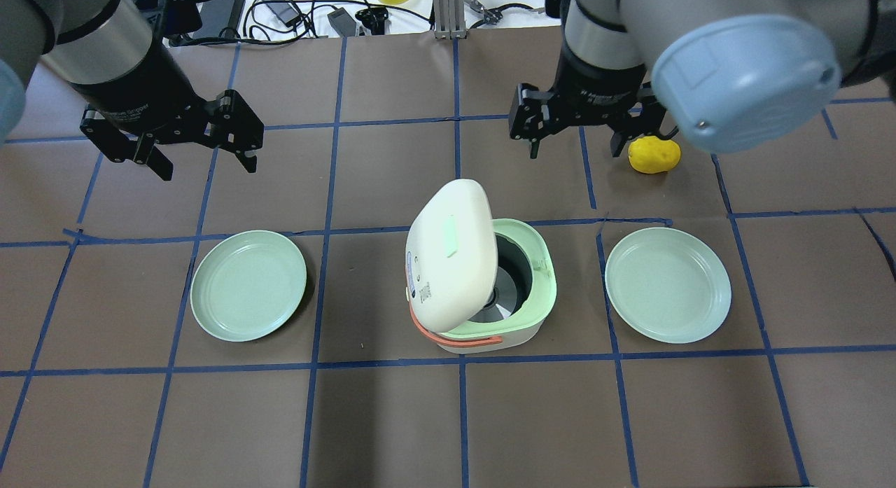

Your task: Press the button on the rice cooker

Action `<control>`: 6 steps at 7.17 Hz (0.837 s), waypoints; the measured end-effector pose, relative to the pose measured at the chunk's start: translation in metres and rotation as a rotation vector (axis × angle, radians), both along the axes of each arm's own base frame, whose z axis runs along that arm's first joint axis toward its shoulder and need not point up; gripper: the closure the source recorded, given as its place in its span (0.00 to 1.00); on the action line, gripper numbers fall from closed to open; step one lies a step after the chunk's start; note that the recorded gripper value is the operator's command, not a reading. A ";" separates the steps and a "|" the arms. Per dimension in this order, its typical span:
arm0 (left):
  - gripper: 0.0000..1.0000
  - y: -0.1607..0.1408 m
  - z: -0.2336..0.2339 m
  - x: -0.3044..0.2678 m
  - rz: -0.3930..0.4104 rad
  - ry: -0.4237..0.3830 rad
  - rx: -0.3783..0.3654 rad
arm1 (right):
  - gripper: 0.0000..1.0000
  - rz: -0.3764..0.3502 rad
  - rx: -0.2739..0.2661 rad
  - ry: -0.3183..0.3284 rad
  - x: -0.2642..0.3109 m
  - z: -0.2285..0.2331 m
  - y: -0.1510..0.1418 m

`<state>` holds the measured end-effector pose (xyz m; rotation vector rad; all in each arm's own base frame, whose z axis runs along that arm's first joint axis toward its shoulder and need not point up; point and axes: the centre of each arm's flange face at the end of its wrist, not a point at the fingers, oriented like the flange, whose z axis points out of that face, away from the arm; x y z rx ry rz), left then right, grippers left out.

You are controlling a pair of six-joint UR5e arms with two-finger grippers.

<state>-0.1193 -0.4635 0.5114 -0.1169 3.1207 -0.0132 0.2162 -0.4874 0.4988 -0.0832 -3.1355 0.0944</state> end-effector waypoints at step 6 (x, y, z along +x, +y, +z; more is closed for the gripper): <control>0.00 0.000 0.000 0.000 -0.001 0.000 0.000 | 0.00 0.059 -0.032 0.022 -0.096 0.048 -0.030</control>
